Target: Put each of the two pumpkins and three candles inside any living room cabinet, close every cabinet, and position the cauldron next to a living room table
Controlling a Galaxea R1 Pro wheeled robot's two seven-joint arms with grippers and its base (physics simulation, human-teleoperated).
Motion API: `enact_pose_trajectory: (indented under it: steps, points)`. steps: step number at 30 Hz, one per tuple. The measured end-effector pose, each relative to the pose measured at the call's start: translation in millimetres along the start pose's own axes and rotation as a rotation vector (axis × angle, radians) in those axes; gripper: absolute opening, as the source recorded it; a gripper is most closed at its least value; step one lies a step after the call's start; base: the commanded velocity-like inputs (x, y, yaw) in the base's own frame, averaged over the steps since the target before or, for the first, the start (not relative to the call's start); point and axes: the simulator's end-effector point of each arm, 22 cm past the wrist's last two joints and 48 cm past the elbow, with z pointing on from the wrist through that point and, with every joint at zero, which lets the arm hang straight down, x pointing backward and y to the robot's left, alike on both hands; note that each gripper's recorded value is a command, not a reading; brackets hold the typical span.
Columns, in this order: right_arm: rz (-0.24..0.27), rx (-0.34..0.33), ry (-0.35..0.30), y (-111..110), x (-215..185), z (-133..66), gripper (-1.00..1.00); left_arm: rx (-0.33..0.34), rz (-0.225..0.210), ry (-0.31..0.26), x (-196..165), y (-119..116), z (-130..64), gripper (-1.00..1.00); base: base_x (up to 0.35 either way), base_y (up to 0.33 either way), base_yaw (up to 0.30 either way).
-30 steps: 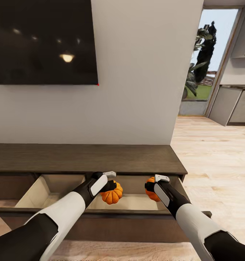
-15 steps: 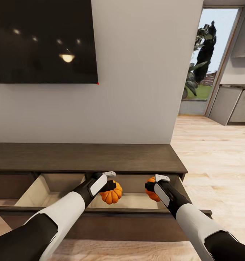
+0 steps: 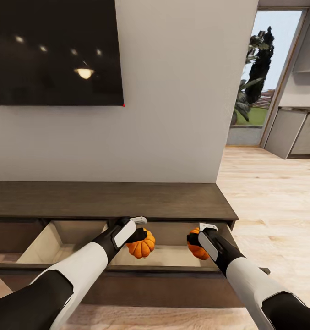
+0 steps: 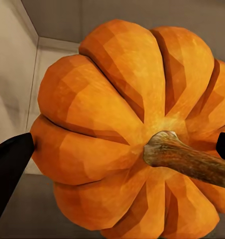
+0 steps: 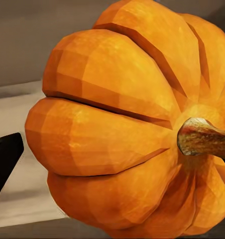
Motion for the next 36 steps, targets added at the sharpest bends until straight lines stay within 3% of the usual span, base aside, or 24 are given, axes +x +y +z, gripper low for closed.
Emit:
enact_pose_trajectory:
  steps: [10, 26, 36]
  points:
    - [0.0, 0.001, 0.002, -0.2, 0.7, 0.4, -1.0, 0.006, -0.005, 0.007, 1.8, -1.8, 0.4, -1.0, 0.05, 0.0, 0.0]
    - [-0.003, 0.013, 0.062, -5.0, 35.1, 30.8, -1.0, -0.005, -0.006, 0.057, 26.2, 5.2, 32.8, -1.0, 0.0, 0.0, 0.0]
    - [-0.003, 0.014, 0.057, -5.3, 34.0, 30.7, -1.0, -0.005, -0.011, 0.058, 26.2, 6.4, 32.9, -1.0, 0.021, 0.0, 0.0]
